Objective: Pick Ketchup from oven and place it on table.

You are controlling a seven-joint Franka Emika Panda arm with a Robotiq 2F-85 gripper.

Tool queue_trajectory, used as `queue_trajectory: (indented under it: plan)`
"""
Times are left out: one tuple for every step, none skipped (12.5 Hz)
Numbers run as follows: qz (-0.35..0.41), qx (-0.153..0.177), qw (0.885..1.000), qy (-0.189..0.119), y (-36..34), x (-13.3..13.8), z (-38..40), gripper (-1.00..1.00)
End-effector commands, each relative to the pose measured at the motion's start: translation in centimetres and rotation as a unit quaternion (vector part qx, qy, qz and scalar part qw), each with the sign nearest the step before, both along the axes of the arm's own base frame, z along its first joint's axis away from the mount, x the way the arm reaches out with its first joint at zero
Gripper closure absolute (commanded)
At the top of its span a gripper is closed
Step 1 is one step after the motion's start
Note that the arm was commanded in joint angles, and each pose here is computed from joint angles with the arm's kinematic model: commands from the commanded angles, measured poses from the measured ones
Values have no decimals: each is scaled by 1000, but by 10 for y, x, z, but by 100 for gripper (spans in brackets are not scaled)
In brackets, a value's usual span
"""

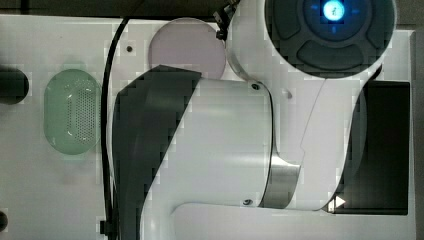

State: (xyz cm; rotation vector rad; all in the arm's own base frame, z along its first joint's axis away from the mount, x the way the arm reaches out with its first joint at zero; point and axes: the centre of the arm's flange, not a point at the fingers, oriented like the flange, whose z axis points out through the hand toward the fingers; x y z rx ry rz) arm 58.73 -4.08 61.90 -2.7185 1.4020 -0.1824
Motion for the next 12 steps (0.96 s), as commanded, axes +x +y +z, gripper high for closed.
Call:
queue_trajectory:
  plan:
    - [-4, -4, 999, 44, 8, 10, -38, -100]
    - [-4, -4, 999, 45, 8, 10, -39, -100]
    - [-4, -4, 999, 47, 8, 11, -41, -100]
    - [-4, -4, 999, 48, 8, 11, -42, -100]
    - [-4, -4, 999, 48, 8, 11, -42, -100]
    - [-4, -4, 999, 48, 8, 12, -43, -100]
    - [-4, -4, 999, 50, 8, 12, -45, -100]
    - [-4, -4, 999, 51, 8, 13, -46, -100]
    - [-4, -4, 999, 52, 8, 13, -47, -100]
    - [-4, -4, 999, 53, 8, 14, -48, -100]
    - [-4, -4, 999, 54, 8, 14, -49, -100]
    - [-4, -4, 999, 54, 8, 14, -49, -100]
